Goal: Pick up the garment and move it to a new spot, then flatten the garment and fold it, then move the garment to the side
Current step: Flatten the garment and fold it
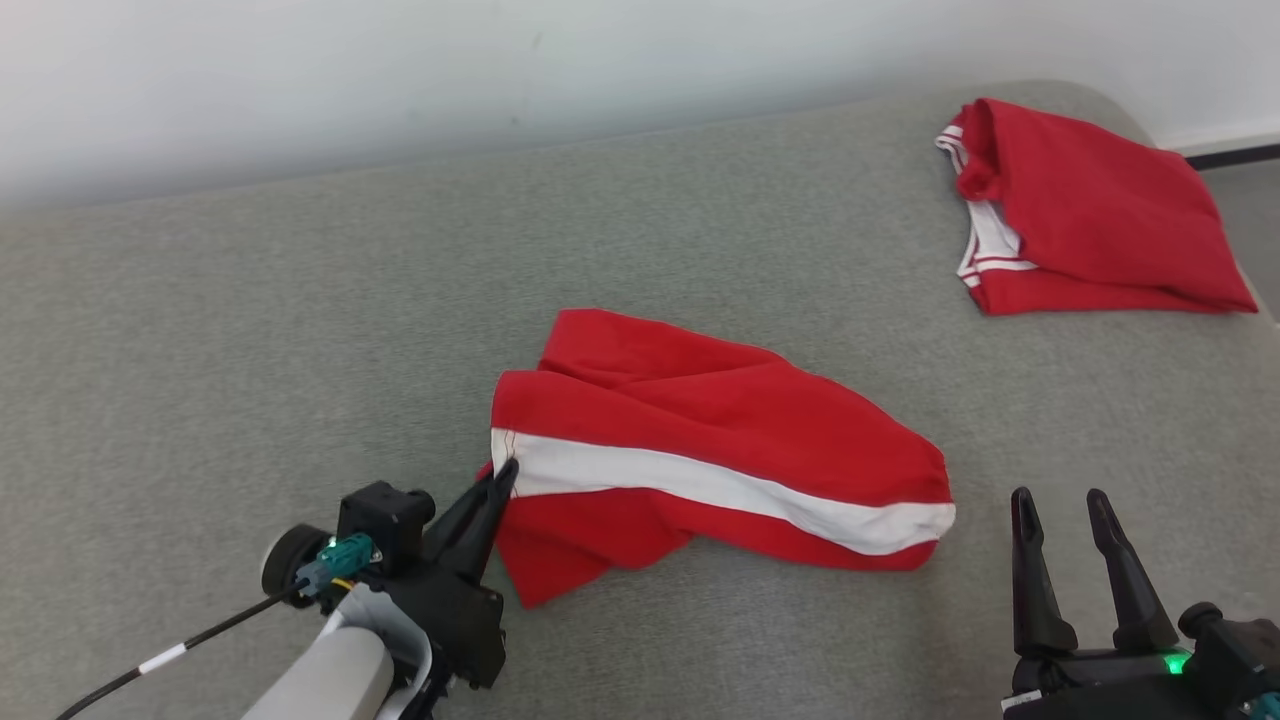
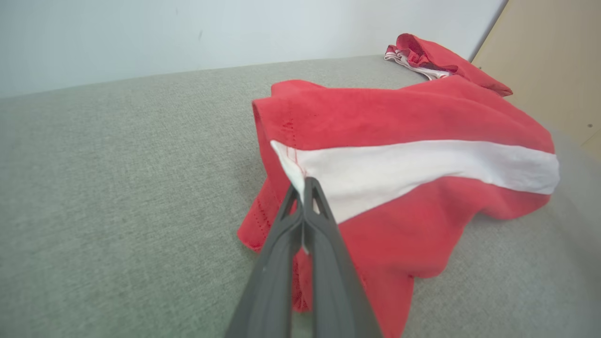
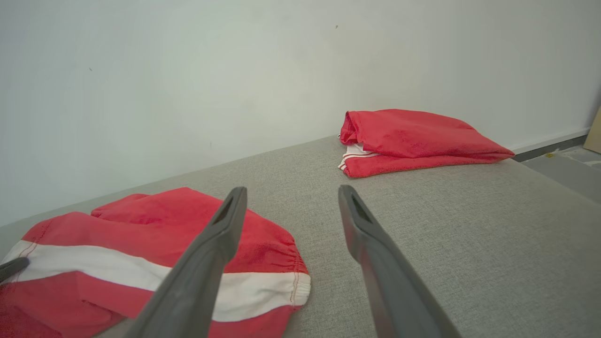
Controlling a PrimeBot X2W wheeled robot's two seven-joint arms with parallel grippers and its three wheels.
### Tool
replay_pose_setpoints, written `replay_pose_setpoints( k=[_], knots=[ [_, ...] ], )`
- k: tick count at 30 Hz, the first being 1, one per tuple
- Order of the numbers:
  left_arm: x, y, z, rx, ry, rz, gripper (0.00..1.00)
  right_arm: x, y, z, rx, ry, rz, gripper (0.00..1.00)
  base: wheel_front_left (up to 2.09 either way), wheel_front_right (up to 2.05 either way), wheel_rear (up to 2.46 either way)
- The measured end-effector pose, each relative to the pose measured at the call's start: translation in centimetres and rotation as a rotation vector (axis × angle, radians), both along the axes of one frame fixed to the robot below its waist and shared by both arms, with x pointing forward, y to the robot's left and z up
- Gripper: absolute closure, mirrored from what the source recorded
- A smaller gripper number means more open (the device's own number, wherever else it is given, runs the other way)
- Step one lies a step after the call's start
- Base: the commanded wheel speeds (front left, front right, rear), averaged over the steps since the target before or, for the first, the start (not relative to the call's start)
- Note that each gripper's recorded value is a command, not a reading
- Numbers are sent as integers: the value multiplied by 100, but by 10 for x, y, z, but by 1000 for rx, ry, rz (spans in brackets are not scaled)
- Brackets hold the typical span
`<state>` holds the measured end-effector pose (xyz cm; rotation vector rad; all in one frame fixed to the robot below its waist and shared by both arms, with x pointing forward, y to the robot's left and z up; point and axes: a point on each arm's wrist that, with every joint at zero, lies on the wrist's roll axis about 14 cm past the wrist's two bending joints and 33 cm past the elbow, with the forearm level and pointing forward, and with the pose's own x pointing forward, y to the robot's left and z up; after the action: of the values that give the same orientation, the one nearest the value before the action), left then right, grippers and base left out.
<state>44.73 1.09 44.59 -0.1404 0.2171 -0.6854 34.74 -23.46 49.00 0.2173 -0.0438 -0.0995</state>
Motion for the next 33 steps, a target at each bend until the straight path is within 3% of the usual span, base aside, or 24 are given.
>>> replay_pose_setpoints(
  k=[6, 12, 21, 22, 23, 24, 33],
  knots=[
    [8, 19, 40, -33, -124, 55, 100, 6, 14, -4, 7, 8, 50, 0, 0, 0, 0],
    [-18, 62, 48, 2, -176, 127, 100, 11, 34, -7, 13, 15, 116, 0, 0, 0, 0],
    [-91, 100, 3, -18, -13, 268, 100, 11, 48, -7, 19, 14, 169, 0, 0, 0, 0],
    [-96, 99, 1, -26, -2, 280, 74, 11, 49, -7, 18, 14, 173, 0, 0, 0, 0],
    [-100, 99, -1, -22, 0, 285, 27, 10, 50, -7, 17, 14, 177, 0, 0, 0, 0],
    [-101, 101, 0, -33, -1, 306, 0, 9, 50, -7, 15, 16, 180, 0, 0, 0, 0],
    [-99, 136, 41, -83, -139, 479, 0, 7, 53, 9, -5, -32, 208, 0, 0, 0, 0]
  ],
)
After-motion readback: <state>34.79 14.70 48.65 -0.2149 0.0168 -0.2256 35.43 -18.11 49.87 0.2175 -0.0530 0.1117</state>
